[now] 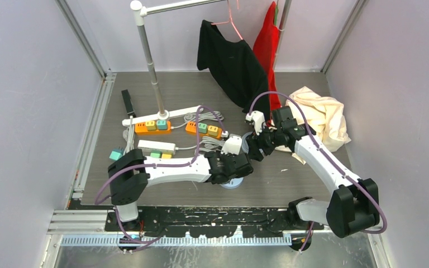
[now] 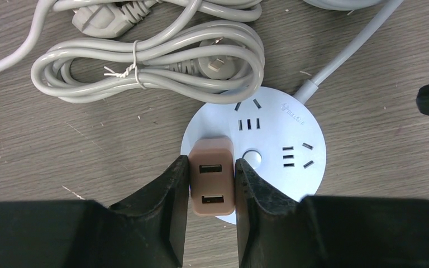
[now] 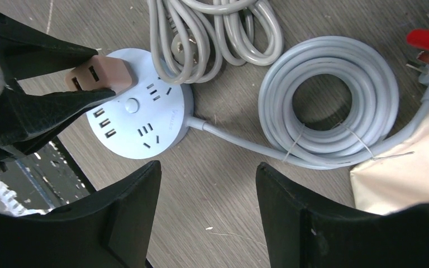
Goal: Pull the plug off the socket
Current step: Remove the plug from the socket.
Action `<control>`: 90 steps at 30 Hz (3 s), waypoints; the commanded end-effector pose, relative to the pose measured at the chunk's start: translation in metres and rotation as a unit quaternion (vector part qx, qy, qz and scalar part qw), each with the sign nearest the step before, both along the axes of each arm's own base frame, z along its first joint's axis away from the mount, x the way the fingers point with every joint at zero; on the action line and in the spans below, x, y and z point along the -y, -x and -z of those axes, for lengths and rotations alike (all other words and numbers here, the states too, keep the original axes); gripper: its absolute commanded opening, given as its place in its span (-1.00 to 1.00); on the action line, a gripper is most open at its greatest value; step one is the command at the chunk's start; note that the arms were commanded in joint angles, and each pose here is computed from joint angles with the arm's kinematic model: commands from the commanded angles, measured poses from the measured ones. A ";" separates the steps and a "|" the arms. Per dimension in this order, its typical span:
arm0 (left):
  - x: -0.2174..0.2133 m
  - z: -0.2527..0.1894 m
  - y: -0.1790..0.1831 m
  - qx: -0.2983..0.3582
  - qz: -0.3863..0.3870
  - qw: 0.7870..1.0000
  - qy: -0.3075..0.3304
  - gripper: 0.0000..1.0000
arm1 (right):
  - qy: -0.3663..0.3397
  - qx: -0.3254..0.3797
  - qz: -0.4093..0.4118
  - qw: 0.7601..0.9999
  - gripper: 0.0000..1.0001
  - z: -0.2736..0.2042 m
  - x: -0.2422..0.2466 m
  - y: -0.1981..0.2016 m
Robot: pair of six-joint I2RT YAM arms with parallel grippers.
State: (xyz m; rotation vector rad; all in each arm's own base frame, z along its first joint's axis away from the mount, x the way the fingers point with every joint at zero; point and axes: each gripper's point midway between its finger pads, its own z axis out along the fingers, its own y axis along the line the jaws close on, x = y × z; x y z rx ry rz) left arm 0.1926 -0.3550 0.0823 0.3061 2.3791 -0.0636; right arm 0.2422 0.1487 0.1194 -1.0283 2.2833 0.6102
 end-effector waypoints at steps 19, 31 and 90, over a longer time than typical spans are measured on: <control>0.015 -0.073 -0.001 0.200 0.200 0.937 0.205 -1.00 | -0.146 -0.132 0.006 0.981 0.64 -0.008 -0.036 0.011; 0.020 -0.098 0.002 0.299 0.273 0.886 0.225 -1.00 | -0.125 -0.199 0.023 0.972 0.75 0.023 -0.035 0.011; -0.082 -0.016 0.065 0.094 0.243 0.926 0.273 0.48 | 0.002 0.193 -0.487 0.852 0.30 0.011 -0.115 0.042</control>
